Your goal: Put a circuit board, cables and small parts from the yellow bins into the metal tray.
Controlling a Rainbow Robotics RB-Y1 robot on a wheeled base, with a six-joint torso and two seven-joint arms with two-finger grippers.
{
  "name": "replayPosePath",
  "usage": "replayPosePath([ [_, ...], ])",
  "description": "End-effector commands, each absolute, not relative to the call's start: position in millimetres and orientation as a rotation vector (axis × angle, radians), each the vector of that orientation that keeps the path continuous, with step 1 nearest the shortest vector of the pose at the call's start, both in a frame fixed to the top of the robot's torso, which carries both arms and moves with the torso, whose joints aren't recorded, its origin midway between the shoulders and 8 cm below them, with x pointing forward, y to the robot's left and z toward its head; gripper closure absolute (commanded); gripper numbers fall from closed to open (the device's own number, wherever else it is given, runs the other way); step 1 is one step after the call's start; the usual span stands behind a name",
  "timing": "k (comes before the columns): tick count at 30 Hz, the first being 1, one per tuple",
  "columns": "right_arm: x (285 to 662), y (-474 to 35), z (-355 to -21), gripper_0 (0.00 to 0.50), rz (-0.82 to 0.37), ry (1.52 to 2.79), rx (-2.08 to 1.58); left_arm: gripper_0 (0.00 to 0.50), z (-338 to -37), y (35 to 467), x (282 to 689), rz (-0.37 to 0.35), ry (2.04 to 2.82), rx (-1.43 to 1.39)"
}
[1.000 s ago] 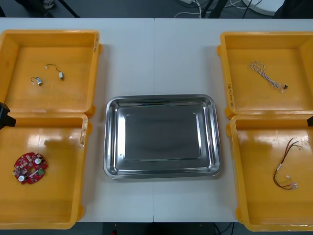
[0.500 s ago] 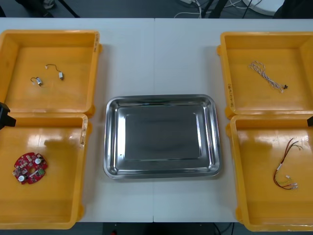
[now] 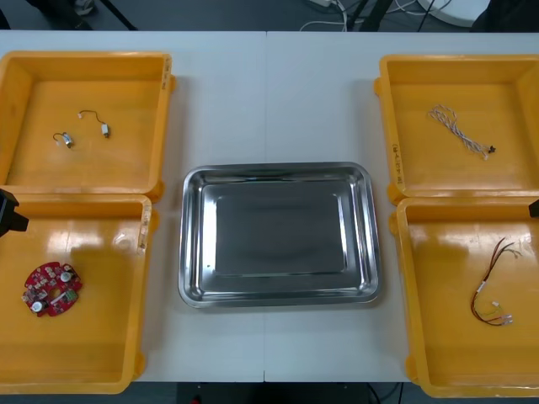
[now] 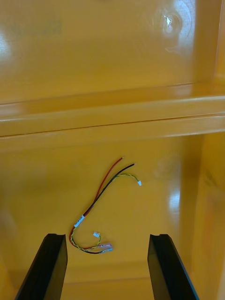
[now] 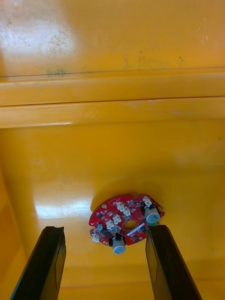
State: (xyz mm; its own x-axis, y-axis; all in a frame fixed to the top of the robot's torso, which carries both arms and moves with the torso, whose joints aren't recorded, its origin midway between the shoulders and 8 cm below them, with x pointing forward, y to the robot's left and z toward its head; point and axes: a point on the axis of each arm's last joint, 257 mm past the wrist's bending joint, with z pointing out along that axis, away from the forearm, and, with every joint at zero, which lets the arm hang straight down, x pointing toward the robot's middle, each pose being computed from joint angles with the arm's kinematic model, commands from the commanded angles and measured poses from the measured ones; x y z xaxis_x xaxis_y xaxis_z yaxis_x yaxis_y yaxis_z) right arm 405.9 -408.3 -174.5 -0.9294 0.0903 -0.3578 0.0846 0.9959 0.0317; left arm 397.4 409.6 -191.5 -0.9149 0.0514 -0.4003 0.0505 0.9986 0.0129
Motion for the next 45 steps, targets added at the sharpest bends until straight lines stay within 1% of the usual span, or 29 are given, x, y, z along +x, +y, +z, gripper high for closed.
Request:
replayPosePath([
  [1,419.0,-404.0,-148.5,0.0,-0.008,2.708,0.026,0.0,-184.4,408.9,398.9,-0.033,2.718,-0.077],
  [4,418.6,-402.3,-143.3,0.0,-0.049,2.69,-0.001,0.0,-179.9,407.7,401.9,-0.043,2.706,-0.125],
  [6,417.6,-401.2,-144.5,0.0,-0.048,2.692,-0.002,0.0,-178.3,406.4,402.3,-0.049,2.699,-0.155],
  [11,412.9,-398.8,-162.0,0.0,-0.026,2.711,0.036,0.0,-170.1,398.8,396.4,-0.053,2.688,-0.241],
  [17,409.7,-396.5,-177.4,0.0,-0.009,2.724,0.086,0.0,-170.3,396.0,385.5,-0.044,2.673,-0.349],
  [24,407.8,-389.3,-194.4,0.0,0.007,2.721,0.159,0.0,-180.3,392.9,371.0,-0.061,2.66,-0.493],
  [31,399.7,-386.1,-217.6,0.0,0.012,2.71,0.23,0.0,-196.2,386.9,363.8,-0.129,2.633,-0.659],
  [36,391.7,-383.4,-237.2,0.0,0.06,2.71,0.358,0.0,-208.6,385.4,361.8,-0.164,2.61,-0.723],
  [39,386.1,-374.9,-247.0,0.0,0.116,2.71,0.477,0.0,-216.5,385.5,361.1,-0.179,2.596,-0.753],
  [45,381.7,-364.0,-258.0,0.0,0.17,2.693,0.606,0.0,-231.2,381.4,359.7,-0.18,2.59,-0.788],
])
